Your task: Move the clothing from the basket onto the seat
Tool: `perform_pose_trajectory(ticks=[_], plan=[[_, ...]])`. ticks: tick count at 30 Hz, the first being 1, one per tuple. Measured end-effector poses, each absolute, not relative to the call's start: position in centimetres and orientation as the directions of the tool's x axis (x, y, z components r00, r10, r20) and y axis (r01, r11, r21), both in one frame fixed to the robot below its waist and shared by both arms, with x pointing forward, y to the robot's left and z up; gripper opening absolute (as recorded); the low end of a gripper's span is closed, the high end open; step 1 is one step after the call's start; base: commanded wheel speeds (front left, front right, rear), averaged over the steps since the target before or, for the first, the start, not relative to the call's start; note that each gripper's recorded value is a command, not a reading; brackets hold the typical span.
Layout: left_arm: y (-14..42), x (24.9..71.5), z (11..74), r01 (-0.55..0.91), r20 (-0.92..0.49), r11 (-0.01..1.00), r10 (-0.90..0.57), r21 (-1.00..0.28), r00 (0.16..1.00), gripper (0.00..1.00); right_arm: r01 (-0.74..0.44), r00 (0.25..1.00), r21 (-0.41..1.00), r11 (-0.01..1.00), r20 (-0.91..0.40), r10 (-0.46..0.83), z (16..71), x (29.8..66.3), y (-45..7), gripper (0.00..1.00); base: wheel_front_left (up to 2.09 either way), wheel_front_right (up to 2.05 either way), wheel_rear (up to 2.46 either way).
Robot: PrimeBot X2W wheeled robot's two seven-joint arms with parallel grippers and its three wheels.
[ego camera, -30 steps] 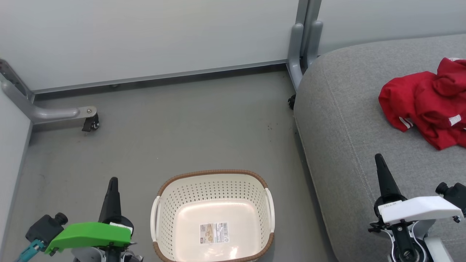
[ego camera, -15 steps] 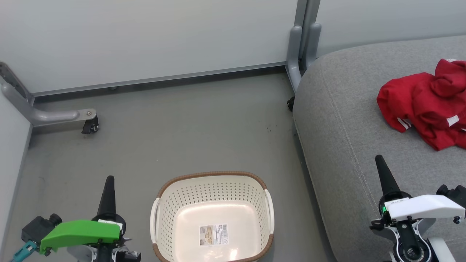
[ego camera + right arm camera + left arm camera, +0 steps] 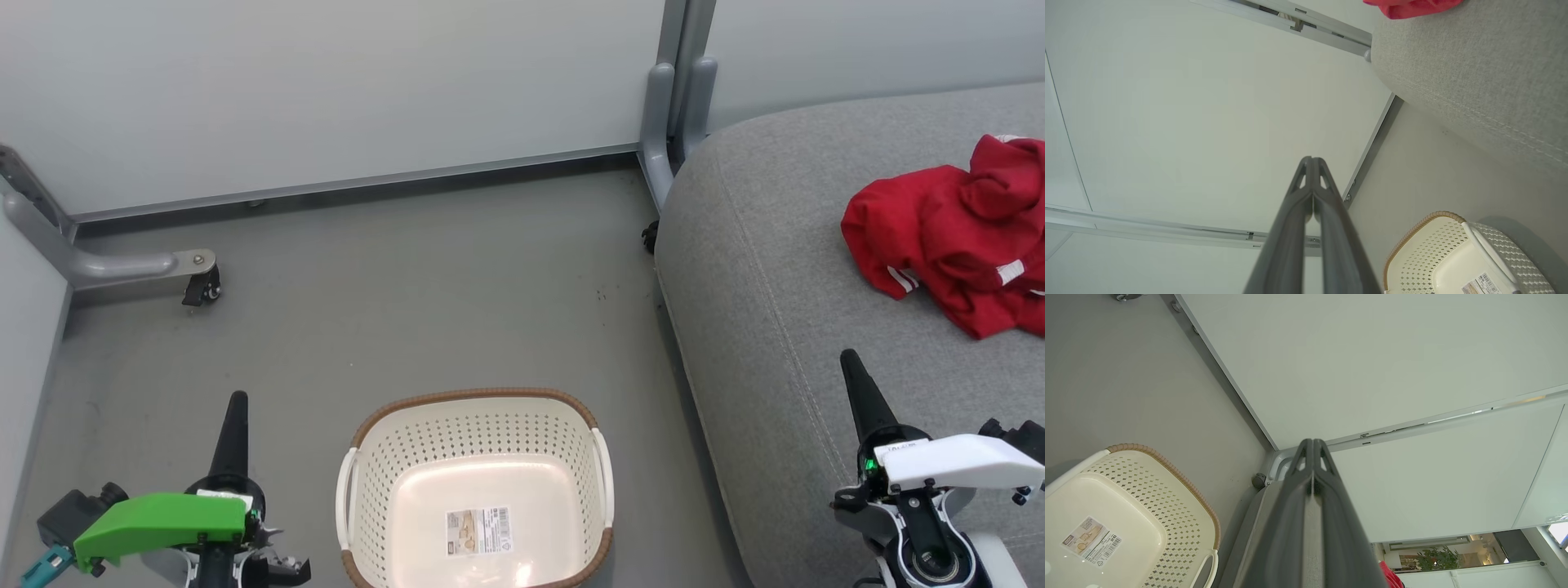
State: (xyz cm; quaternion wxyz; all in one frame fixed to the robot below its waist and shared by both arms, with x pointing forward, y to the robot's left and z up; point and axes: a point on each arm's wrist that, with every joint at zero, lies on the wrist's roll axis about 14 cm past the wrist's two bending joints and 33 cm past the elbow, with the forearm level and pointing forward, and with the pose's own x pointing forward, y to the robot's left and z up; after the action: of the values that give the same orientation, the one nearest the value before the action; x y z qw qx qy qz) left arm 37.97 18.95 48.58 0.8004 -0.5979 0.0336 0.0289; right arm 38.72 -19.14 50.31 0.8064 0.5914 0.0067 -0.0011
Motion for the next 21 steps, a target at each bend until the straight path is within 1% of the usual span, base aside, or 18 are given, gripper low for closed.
perform_pose_trajectory(ticks=[21], plan=[[19.44,38.38,49.34,-0.057,-0.058,0.129,-0.002,-0.990,0.998,0.00,0.014,1.000,0.990,0.137,-0.015,0.003,50.33,38.80,-19.59,0.00,0.00,0.00,0.00]])
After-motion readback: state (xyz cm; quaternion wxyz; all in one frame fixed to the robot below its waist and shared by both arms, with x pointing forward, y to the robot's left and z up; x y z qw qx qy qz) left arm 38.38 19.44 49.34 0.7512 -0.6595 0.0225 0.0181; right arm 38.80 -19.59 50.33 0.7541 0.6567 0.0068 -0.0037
